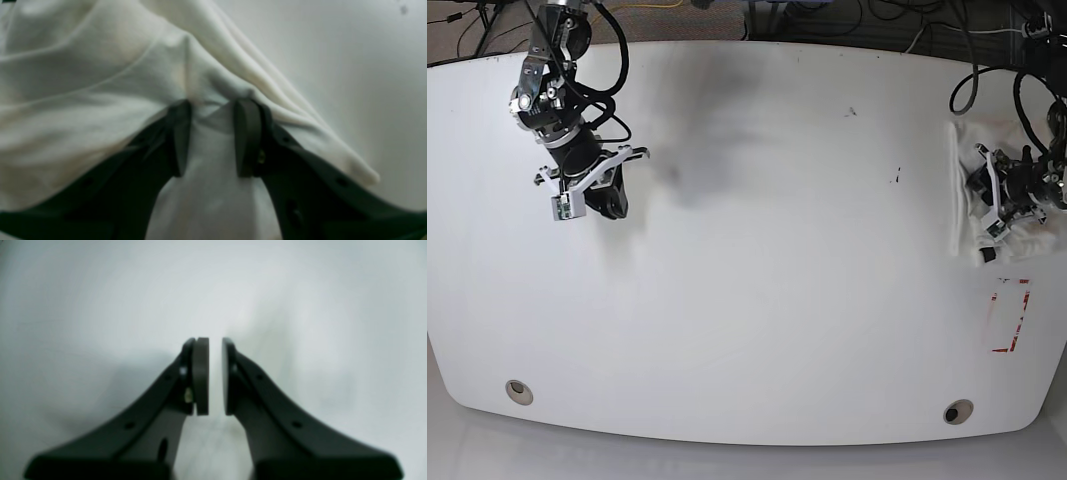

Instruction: Layout the t-shirt on the table in an organized manner, then fold the t-shirt properly

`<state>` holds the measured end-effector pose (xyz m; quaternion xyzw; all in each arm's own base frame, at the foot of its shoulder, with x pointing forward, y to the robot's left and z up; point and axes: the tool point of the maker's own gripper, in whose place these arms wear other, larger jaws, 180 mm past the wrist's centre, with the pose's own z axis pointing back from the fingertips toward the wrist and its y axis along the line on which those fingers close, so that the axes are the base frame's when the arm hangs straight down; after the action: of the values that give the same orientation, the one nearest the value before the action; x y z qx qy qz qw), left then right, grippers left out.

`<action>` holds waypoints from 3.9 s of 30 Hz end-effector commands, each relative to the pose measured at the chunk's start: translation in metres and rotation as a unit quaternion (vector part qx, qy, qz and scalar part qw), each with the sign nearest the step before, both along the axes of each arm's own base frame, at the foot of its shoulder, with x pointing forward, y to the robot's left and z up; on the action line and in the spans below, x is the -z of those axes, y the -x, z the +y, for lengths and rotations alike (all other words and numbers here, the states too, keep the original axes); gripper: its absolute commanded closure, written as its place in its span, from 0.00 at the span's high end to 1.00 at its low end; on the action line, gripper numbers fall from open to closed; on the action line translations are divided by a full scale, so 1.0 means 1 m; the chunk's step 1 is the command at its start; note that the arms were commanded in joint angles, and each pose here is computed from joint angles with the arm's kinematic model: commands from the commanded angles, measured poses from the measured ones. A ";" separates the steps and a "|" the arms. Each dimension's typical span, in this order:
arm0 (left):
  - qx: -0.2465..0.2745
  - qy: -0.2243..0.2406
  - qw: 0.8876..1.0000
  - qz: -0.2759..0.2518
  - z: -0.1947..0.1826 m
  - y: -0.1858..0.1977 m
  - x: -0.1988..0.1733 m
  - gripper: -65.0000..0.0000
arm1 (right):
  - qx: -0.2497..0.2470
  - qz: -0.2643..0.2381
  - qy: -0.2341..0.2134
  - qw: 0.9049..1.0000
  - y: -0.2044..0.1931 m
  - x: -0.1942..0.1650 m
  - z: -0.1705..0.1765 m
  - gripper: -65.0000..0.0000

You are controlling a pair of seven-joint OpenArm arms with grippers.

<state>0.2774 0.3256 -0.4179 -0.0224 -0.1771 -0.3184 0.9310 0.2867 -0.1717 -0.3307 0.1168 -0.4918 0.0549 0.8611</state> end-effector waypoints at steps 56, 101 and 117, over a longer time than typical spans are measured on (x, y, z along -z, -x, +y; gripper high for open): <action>-0.003 0.075 0.919 -0.388 -0.145 -0.049 -0.114 0.31 | -0.041 -0.081 0.126 0.988 0.017 0.008 -0.012 0.10; -0.273 0.136 0.946 -0.108 -0.151 0.307 -0.001 0.24 | -0.099 0.240 0.050 0.965 0.297 0.076 0.019 0.10; -0.330 0.114 0.936 0.042 -0.117 0.363 0.131 0.24 | -0.037 0.359 -0.032 0.932 0.387 0.189 0.016 0.10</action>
<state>-0.0710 0.2120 -0.5444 -0.0747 -0.1881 0.0243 0.9790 -0.0836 -0.1501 -0.5121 0.1725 -0.1674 0.0337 0.9701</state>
